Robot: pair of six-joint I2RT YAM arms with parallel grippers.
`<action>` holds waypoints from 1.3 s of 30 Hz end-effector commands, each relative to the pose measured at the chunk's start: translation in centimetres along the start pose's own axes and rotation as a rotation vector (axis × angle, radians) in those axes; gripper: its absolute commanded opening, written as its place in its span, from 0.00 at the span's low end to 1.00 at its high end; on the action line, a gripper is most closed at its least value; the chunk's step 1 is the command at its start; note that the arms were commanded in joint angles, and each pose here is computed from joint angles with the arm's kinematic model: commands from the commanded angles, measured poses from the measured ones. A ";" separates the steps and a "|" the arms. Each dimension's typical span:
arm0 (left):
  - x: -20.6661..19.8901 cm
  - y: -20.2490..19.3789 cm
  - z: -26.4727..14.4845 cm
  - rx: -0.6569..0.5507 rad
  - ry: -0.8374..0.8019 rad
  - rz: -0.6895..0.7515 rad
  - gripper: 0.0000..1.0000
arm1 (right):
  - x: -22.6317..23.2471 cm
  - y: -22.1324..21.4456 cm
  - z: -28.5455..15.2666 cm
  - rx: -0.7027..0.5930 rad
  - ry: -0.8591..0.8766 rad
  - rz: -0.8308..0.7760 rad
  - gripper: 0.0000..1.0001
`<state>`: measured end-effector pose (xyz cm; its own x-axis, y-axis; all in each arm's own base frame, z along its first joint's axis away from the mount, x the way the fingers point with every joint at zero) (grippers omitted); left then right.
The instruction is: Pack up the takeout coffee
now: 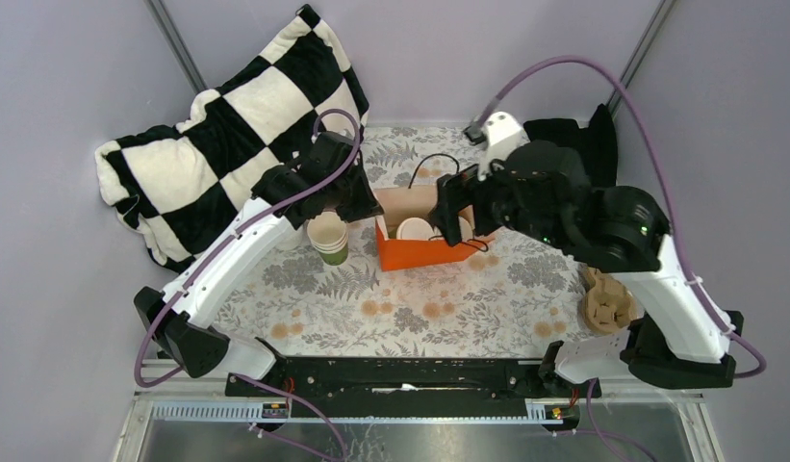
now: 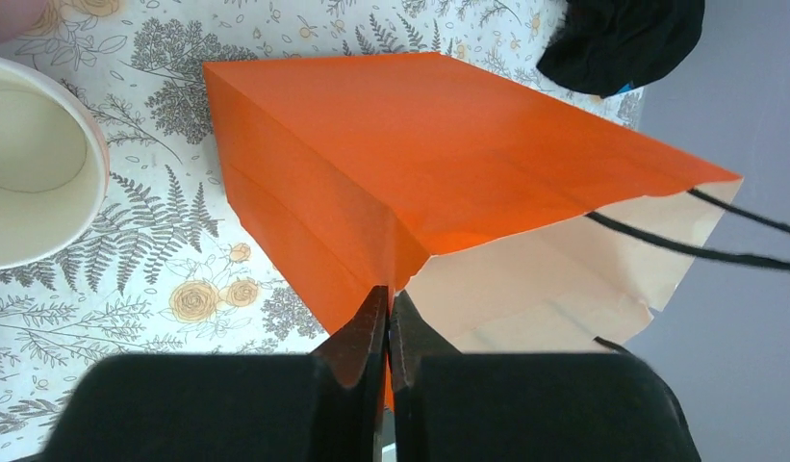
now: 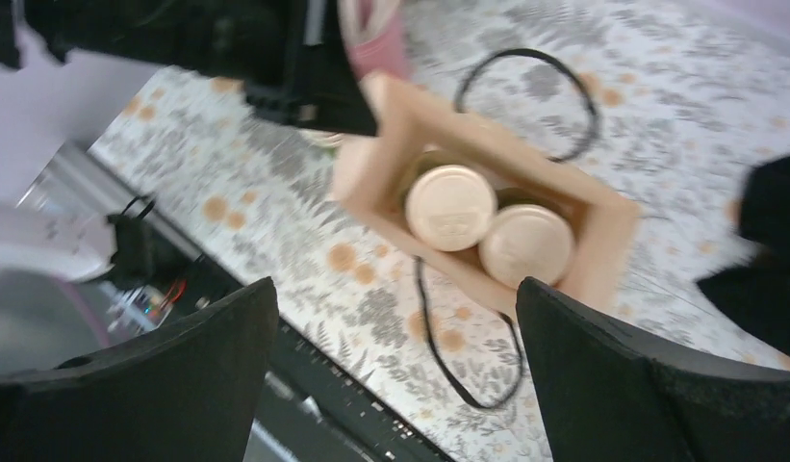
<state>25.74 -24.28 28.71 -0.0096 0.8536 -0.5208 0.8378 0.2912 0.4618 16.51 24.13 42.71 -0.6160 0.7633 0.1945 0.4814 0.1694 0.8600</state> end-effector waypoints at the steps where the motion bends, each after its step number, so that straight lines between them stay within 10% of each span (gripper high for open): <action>1: -0.6 0.6 -0.5 0.004 -0.045 -0.034 0.07 | -5.1 2.0 -3.1 -0.156 -0.281 0.057 1.00; 22: 6.8 8.9 -6.0 -0.243 0.300 0.212 0.72 | -4.9 3.6 -3.9 -0.221 -0.260 0.061 1.00; 39: 14.4 13.6 -0.7 -0.160 0.564 0.278 0.43 | -5.2 1.9 -3.1 -0.142 -0.275 0.011 1.00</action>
<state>35.98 -8.69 27.10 -0.1194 0.9917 0.0484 0.7880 0.0650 0.6122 18.61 18.88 44.27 -0.4162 0.9054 0.0844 0.3963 0.0971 0.9130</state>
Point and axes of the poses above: each gripper's point midway between its finger pads, its own z axis out along the fingers, its own x axis along the line the jaws close on, y = z × x, the point moved 2 cm from there along -z, back along the fingers, and after that the axes turned 3 degrees about z, right-handed, at the moved point
